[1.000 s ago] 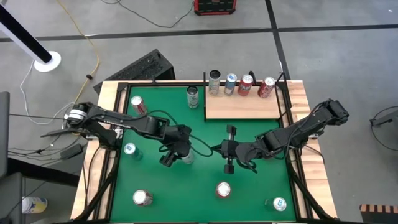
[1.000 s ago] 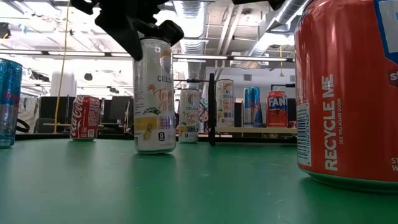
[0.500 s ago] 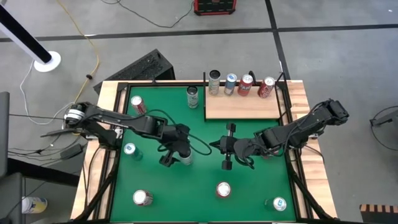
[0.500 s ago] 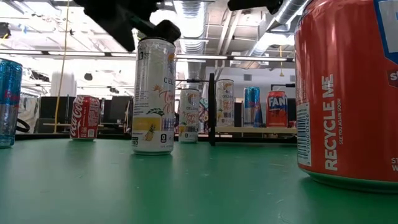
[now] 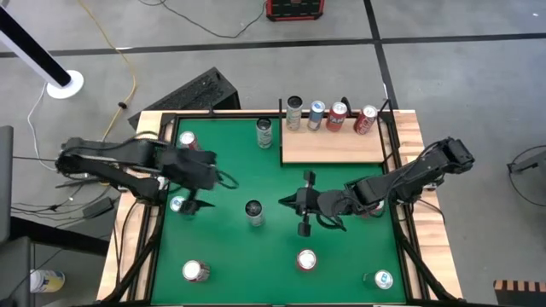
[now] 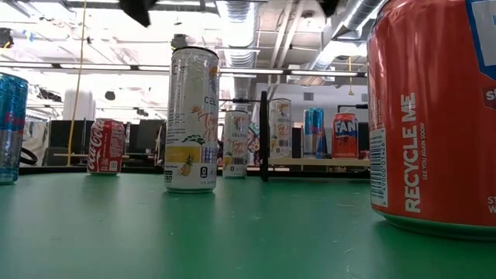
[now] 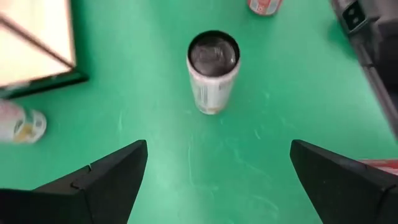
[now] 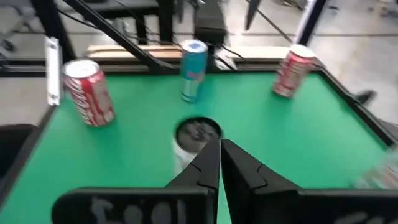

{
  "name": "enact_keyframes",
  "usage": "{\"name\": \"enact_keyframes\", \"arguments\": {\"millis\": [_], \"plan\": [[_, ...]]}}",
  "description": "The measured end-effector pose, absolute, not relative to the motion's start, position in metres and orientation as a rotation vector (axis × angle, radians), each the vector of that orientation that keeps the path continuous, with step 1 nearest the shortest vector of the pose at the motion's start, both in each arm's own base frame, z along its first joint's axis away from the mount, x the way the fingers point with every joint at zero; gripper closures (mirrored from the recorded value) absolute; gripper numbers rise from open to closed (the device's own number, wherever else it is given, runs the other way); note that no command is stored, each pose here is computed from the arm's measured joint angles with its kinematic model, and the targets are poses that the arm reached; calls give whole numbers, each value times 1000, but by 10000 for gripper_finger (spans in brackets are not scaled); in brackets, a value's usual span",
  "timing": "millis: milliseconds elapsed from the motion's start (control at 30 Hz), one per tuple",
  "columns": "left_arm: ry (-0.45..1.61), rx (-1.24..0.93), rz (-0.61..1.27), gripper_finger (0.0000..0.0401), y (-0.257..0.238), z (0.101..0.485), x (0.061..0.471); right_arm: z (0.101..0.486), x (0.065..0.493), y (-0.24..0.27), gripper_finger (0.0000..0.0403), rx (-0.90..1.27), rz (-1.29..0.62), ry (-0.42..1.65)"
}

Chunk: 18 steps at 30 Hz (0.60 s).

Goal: Sort soda cans
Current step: Put the bottom white and blue soda can on the shelf align with the other white and blue soda can

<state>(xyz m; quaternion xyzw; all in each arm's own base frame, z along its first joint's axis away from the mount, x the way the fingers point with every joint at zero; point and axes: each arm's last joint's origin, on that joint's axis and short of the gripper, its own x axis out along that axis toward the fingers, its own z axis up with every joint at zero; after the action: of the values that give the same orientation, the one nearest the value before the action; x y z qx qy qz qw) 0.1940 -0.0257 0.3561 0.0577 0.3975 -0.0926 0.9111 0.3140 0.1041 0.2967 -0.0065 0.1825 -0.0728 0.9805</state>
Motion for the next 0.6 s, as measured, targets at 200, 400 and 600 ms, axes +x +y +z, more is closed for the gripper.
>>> {"name": "enact_keyframes", "arguments": {"millis": [200,400,600], "plan": [[646,9,-80,19,-21,351,124,282,338,104,315,-12,-46,321],[447,-104,54,19,-9,338,67,270,363,90,221,35,57,272],[305,-130,55,19,0,337,32,265,386,78,115,2,43,286]]}}
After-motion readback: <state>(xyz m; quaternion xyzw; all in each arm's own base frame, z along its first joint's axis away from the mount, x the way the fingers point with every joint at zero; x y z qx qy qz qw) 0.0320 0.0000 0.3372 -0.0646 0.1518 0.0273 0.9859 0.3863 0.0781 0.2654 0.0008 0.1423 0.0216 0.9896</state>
